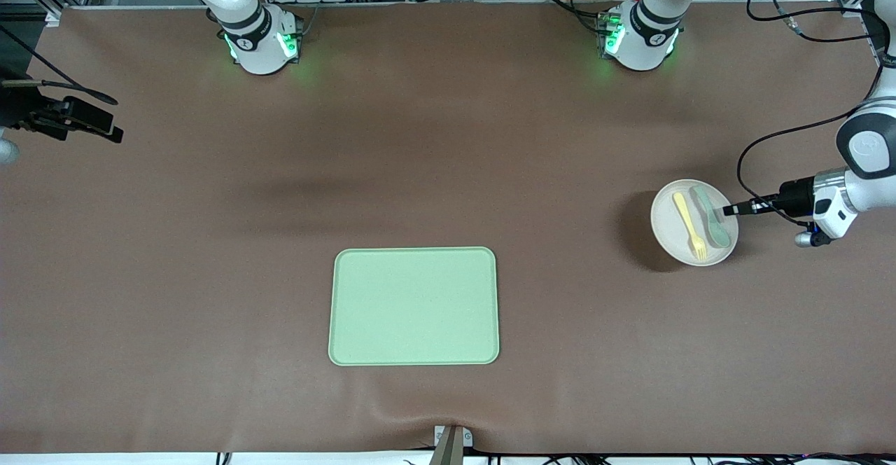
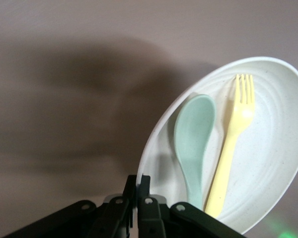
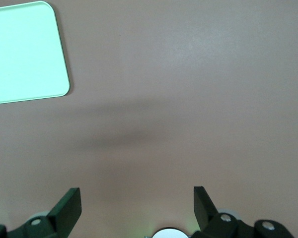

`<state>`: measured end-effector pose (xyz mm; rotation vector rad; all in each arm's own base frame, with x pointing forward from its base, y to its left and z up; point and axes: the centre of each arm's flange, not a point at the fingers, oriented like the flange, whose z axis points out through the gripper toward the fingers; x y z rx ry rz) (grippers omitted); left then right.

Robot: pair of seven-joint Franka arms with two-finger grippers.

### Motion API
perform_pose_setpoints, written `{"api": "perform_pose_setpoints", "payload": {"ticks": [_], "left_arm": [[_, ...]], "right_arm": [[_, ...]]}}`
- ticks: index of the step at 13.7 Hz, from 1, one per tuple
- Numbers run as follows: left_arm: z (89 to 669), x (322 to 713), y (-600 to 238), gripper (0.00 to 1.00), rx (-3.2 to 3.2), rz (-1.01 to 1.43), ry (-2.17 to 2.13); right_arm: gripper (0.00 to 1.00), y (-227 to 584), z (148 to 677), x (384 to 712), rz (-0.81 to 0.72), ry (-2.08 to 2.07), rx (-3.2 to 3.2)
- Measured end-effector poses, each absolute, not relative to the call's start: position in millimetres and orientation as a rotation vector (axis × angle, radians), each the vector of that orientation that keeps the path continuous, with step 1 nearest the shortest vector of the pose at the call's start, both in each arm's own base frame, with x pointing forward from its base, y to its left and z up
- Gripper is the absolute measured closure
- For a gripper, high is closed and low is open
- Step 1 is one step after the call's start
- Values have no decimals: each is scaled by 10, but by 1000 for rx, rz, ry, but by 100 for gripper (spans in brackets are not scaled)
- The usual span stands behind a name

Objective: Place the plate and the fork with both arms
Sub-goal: 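Carry the plate with the left gripper onto the green tray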

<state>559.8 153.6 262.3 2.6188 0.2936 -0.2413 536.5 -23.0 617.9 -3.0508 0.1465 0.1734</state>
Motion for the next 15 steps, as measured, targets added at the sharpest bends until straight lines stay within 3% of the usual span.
{"api": "perform_pose_setpoints", "payload": {"ticks": [8, 15], "left_arm": [[3495, 6338, -678, 96, 2662, -204, 121], [2925, 6671, -2136, 96, 2709, -290, 13]], "right_arm": [[0, -236, 6173, 5363, 177, 150, -3050], [0, -255, 6162, 5351, 192, 155, -3049]]}}
